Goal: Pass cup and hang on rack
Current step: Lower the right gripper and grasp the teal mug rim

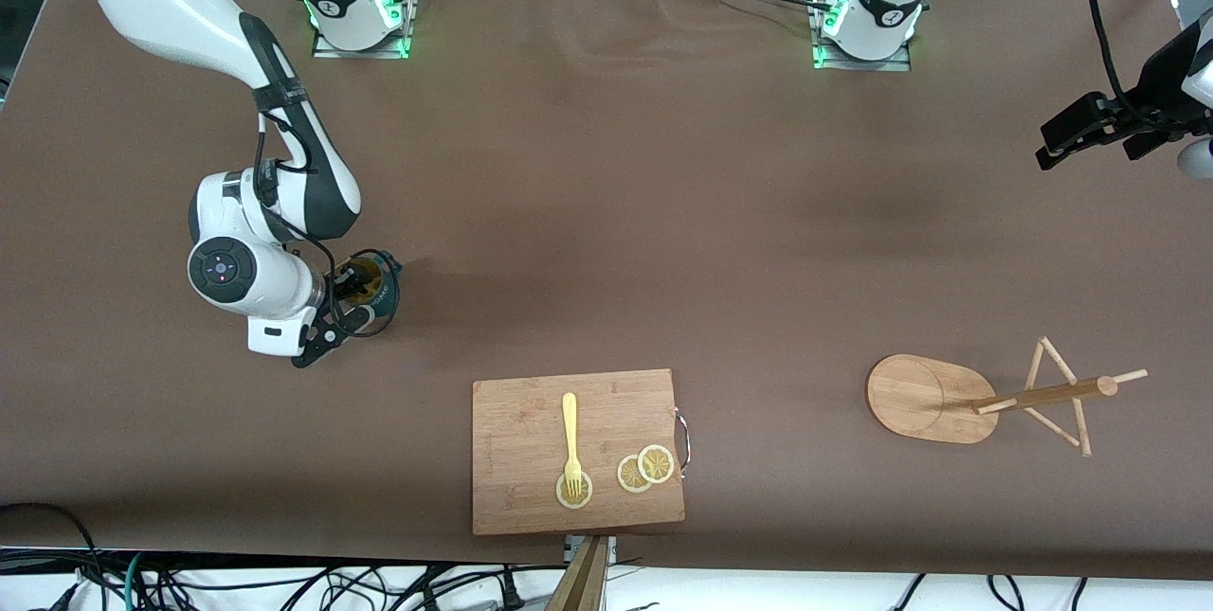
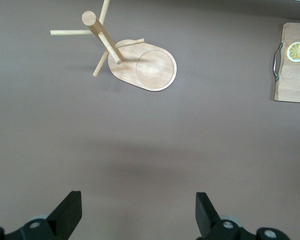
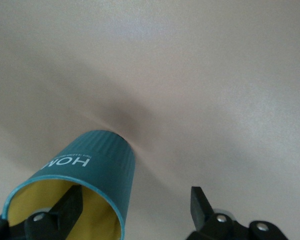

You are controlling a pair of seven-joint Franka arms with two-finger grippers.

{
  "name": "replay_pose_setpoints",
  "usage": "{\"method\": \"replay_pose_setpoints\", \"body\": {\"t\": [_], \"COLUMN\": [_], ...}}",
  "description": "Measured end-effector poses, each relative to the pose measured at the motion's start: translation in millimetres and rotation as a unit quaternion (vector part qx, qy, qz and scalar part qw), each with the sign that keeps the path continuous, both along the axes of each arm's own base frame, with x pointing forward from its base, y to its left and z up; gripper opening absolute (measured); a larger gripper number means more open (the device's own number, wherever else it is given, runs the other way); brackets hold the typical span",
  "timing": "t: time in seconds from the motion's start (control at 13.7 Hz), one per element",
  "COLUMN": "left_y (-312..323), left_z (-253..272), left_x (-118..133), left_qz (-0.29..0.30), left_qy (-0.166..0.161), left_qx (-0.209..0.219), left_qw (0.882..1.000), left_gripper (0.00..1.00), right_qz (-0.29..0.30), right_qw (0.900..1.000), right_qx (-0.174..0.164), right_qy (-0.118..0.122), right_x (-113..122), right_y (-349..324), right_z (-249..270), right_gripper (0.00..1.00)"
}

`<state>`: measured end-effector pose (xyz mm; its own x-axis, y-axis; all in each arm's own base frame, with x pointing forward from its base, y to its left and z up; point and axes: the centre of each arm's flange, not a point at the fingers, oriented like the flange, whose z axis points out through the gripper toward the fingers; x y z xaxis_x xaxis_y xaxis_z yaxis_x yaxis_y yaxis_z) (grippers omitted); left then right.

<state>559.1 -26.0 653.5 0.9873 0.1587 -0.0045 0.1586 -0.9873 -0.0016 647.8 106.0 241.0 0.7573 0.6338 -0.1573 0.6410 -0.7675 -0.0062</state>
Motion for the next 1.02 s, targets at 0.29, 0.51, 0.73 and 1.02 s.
{"method": "replay_pose_setpoints", "body": {"t": [0.29, 0.51, 0.73, 1.02], "left_y": [0, 1, 1, 1], "left_z": [0, 0, 0, 0], "left_x": [0, 0, 0, 0], "left_qz": [0.000, 0.001, 0.001, 0.001], "left_qy": [0.000, 0.000, 0.000, 0.000], "left_qx": [0.000, 0.000, 0.000, 0.000], "left_qw": [1.000, 1.000, 1.000, 1.000], "left_gripper": [1.00, 1.00, 1.00, 1.00], "right_qz": [0.007, 0.001, -0.028, -0.111], "right_qw": [1.000, 1.000, 0.999, 0.993], "right_qx": [0.003, 0.008, 0.033, 0.034], "right_qy": [0.001, 0.002, -0.006, -0.005], "right_x": [-1, -1, 4, 5], "right_y": [8, 9, 13, 61], "right_z": [0, 1, 11, 40], "right_gripper": [0.47, 0.16, 0.04, 0.04]}}
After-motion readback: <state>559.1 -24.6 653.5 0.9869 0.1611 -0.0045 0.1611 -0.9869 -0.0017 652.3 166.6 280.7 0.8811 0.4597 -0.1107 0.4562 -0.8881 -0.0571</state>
